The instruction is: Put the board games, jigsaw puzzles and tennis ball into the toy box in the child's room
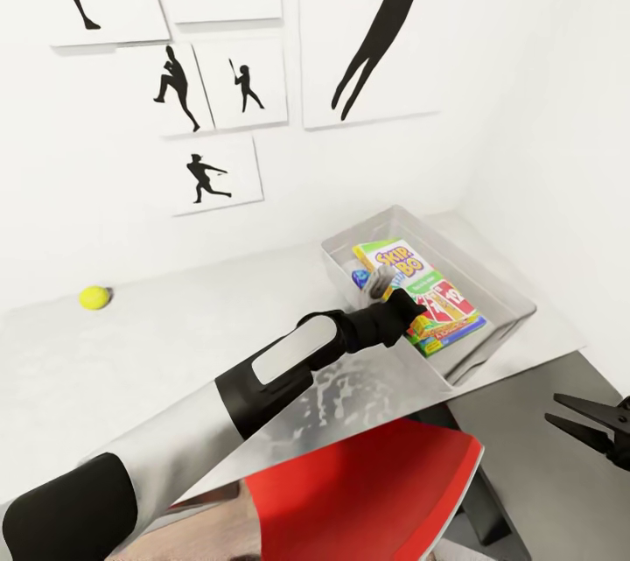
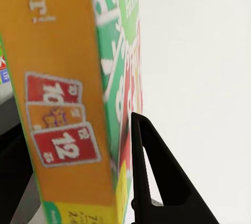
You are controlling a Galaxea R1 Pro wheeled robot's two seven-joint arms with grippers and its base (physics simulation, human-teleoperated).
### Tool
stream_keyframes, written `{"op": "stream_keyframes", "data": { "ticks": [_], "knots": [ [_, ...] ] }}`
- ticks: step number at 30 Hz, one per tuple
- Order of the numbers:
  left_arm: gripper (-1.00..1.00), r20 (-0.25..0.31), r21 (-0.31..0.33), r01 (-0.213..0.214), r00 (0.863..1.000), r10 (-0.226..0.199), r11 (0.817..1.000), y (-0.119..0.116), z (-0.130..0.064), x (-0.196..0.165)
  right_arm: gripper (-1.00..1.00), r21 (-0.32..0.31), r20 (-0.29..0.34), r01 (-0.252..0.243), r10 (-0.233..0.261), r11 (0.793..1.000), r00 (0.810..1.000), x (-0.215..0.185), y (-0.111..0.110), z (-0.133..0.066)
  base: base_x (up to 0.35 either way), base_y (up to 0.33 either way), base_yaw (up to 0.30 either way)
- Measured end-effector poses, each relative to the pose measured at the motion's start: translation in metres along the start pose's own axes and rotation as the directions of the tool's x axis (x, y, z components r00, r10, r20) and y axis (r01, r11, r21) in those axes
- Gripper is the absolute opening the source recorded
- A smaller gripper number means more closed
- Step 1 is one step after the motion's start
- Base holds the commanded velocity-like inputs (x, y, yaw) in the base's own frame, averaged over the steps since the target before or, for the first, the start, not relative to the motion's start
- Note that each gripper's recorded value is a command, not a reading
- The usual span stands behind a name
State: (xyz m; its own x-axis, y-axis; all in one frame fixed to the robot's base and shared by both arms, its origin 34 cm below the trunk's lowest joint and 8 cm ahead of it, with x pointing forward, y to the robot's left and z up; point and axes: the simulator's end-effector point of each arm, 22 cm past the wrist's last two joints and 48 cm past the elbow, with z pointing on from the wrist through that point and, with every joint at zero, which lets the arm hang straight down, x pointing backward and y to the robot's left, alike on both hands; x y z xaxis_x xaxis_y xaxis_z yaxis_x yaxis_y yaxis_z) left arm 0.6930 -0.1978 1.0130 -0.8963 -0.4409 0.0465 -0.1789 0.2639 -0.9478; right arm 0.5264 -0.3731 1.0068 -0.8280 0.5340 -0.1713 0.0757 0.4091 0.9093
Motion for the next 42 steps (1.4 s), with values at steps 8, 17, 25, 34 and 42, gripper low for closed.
{"op": "stream_keyframes", "data": {
  "ticks": [8,17,25,34,42],
  "knots": [
    [-1.00,0.003,0.005,-0.007,1.000,0.007,1.000,-0.003,0.003,-0.007,1.00,0.007,-0.005,-0.010,0.010,1.000,1.000,0.001,-0.005,0.002,0.000,0.000,0.000],
    [-1.00,0.020,0.025,-0.055,0.998,0.055,0.998,-0.024,0.006,-0.029,1.00,0.015,-0.011,-0.020,0.021,1.000,1.000,0.002,-0.010,0.004,0.000,0.000,0.000],
    [-1.00,0.035,0.007,-0.056,0.998,0.056,0.998,-0.018,0.010,-0.043,1.00,0.023,-0.016,-0.030,0.031,0.999,0.999,0.003,-0.016,0.006,0.000,0.000,0.000],
    [-1.00,0.036,-0.011,-0.040,0.999,0.041,0.999,-0.003,0.014,-0.047,1.00,0.032,-0.022,-0.041,0.042,0.999,0.999,0.004,-0.022,0.008,0.000,0.000,0.000],
    [-1.00,0.034,-0.013,-0.028,0.999,0.028,1.000,0.004,0.017,-0.048,1.00,0.039,-0.027,-0.051,0.052,0.998,0.998,0.006,-0.027,0.010,0.000,0.000,0.000]
  ]
}}
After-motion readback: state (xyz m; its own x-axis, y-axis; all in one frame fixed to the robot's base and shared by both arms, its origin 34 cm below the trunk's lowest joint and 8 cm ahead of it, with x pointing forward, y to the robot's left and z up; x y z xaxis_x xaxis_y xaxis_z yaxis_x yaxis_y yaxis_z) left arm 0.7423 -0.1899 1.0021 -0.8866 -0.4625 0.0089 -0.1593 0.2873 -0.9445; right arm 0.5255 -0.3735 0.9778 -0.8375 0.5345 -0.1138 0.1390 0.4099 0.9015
